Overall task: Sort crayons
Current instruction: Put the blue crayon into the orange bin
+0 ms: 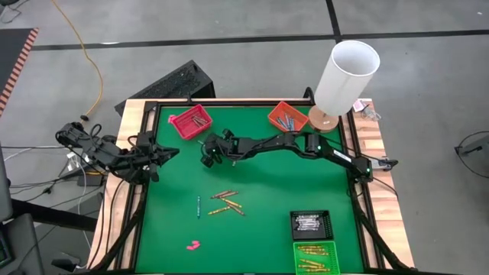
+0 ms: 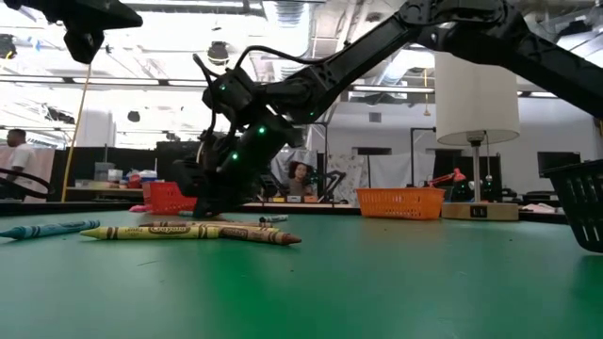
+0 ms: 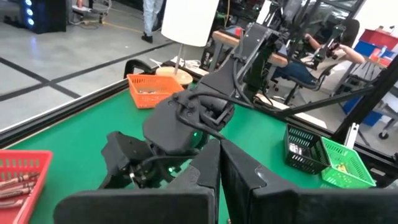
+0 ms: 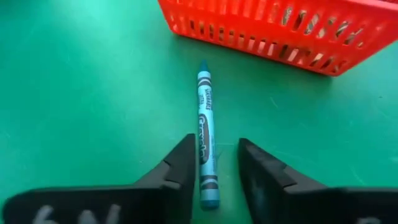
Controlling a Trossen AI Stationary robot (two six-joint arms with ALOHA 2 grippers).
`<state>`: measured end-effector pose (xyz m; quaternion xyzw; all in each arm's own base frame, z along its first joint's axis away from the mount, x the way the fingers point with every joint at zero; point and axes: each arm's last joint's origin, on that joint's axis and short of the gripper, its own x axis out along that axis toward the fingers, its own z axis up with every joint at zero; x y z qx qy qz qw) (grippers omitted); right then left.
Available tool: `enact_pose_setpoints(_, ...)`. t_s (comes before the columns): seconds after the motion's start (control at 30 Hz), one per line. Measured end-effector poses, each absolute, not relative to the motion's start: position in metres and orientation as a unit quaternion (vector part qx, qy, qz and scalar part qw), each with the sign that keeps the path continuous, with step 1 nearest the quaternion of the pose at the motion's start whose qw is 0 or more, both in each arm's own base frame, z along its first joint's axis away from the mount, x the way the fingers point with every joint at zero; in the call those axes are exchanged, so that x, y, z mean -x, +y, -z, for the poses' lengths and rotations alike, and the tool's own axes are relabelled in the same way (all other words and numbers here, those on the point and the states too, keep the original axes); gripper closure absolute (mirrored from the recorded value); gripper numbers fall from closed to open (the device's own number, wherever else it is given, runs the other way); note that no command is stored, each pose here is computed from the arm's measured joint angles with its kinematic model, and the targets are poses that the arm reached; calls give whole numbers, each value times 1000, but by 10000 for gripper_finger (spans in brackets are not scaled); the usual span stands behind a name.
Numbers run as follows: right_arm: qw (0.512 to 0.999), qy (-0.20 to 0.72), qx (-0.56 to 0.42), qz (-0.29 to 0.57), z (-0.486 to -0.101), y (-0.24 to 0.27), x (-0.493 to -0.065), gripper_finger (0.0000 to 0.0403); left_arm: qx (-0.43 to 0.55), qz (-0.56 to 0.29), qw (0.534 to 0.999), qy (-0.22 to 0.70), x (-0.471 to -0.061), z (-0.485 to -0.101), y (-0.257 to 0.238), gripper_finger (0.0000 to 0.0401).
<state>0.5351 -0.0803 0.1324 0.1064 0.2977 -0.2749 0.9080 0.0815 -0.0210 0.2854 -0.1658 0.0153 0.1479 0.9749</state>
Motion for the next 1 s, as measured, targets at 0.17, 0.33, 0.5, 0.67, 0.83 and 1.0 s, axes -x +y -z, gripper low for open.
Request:
enact_pose_setpoints(0.17, 905, 315, -112, 263, -131, -82, -533, 344, 162, -149, 975, 21, -81, -284, -21, 401)
enact_pose_setpoints(0.33, 904, 330, -116, 246, -130, -78, -532, 394, 161, -149, 975, 22, -81, -284, -21, 401)
enact_pose_setpoints(0.5, 906, 330, -118, 238, -136, -70, -532, 397, 161, -149, 975, 22, -81, -284, -21, 401)
enact_pose_setpoints(0.67, 907, 338, -125, 219, -155, -66, -526, 399, 161, -149, 975, 22, -81, -284, -21, 401)
enact_pose_setpoints(0.83, 907, 338, -125, 217, -195, -63, -514, 399, 162, -150, 975, 21, -81, -284, -21, 401)
enact_pose_setpoints(1.0, 910, 333, -115, 220, -252, -60, -490, 399, 163, -154, 974, 18, -81, -284, -21, 401)
